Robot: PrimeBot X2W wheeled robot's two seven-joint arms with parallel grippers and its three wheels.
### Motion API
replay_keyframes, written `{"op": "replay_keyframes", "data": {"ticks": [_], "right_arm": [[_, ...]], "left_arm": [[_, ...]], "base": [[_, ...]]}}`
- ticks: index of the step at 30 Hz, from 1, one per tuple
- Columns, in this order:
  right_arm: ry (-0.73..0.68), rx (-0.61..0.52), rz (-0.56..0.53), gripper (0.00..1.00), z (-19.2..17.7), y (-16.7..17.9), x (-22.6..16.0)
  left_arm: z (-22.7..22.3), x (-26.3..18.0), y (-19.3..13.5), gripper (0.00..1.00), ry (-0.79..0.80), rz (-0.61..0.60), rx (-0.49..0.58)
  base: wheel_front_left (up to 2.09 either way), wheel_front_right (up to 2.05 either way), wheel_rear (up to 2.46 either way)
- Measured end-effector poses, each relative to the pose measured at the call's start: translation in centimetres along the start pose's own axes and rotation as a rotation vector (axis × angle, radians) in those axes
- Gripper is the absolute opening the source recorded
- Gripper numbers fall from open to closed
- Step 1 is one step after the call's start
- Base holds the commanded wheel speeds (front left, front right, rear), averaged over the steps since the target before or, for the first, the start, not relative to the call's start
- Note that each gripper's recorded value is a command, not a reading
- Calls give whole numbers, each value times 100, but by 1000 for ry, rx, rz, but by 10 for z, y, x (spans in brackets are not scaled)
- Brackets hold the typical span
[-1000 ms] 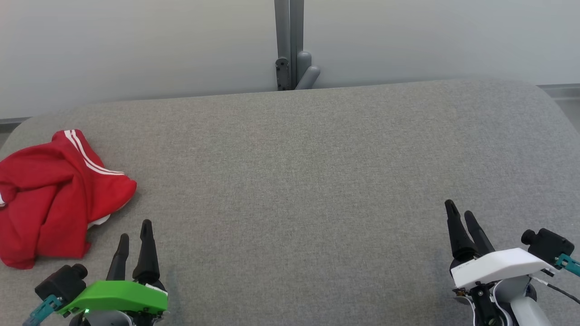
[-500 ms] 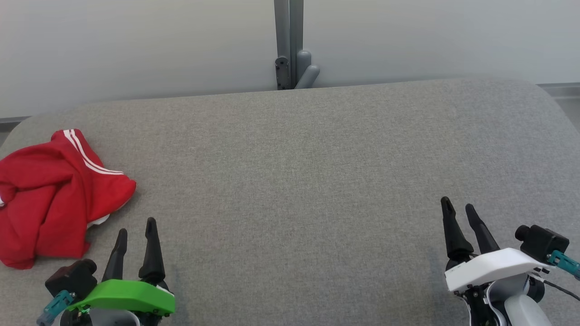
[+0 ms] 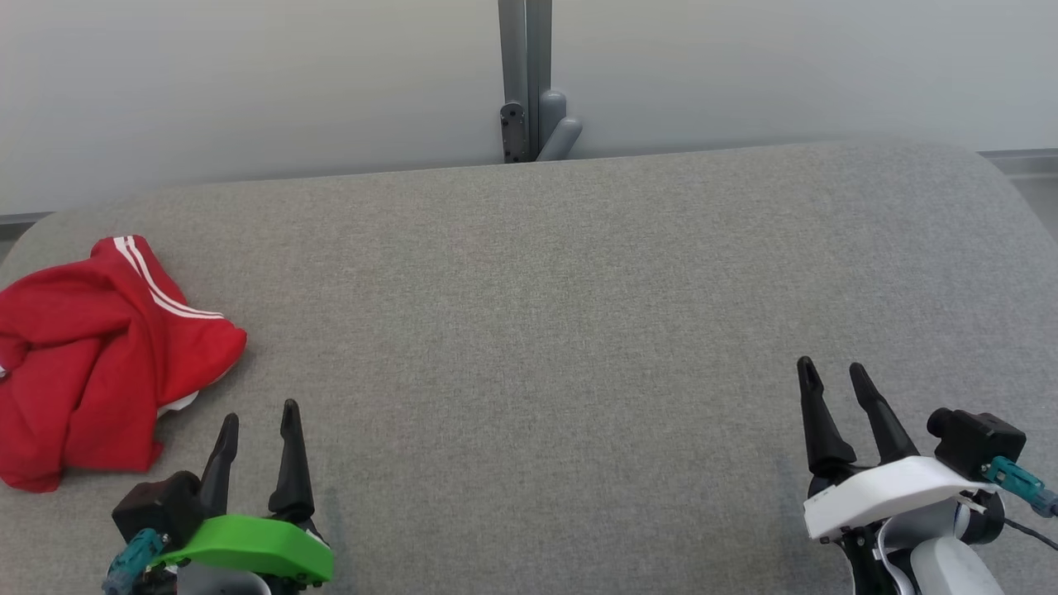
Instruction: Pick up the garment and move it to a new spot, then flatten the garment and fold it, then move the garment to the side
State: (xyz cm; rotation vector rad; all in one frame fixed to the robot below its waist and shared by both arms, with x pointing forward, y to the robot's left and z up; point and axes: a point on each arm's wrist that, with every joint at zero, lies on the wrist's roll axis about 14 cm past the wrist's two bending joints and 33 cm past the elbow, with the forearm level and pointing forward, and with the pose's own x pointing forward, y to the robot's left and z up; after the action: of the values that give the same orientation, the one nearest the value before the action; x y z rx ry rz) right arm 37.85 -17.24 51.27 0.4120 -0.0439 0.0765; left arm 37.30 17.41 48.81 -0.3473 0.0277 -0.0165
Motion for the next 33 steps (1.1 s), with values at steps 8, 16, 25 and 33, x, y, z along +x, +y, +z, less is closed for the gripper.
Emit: {"op": "replay_keyframes", "data": {"ticks": [8, 16, 25, 33], "right_arm": [[-4, -79, 15, 100, 0, 2, 0], [-9, -142, 23, 100, 0, 3, -1], [-15, -213, 36, 100, 0, 5, -2], [-15, -279, 37, 100, -1, 2, -5]], "left_arm": [[-1, -1, -2, 100, -3, -12, 78], [-2, -2, -5, 100, -10, -21, 139], [-2, -3, -8, 100, -16, -37, 208], [-2, -5, -9, 100, -23, -46, 267]], "base": [[0, 0, 0], [0, 0, 0], [0, 0, 0], [0, 0, 0]]}}
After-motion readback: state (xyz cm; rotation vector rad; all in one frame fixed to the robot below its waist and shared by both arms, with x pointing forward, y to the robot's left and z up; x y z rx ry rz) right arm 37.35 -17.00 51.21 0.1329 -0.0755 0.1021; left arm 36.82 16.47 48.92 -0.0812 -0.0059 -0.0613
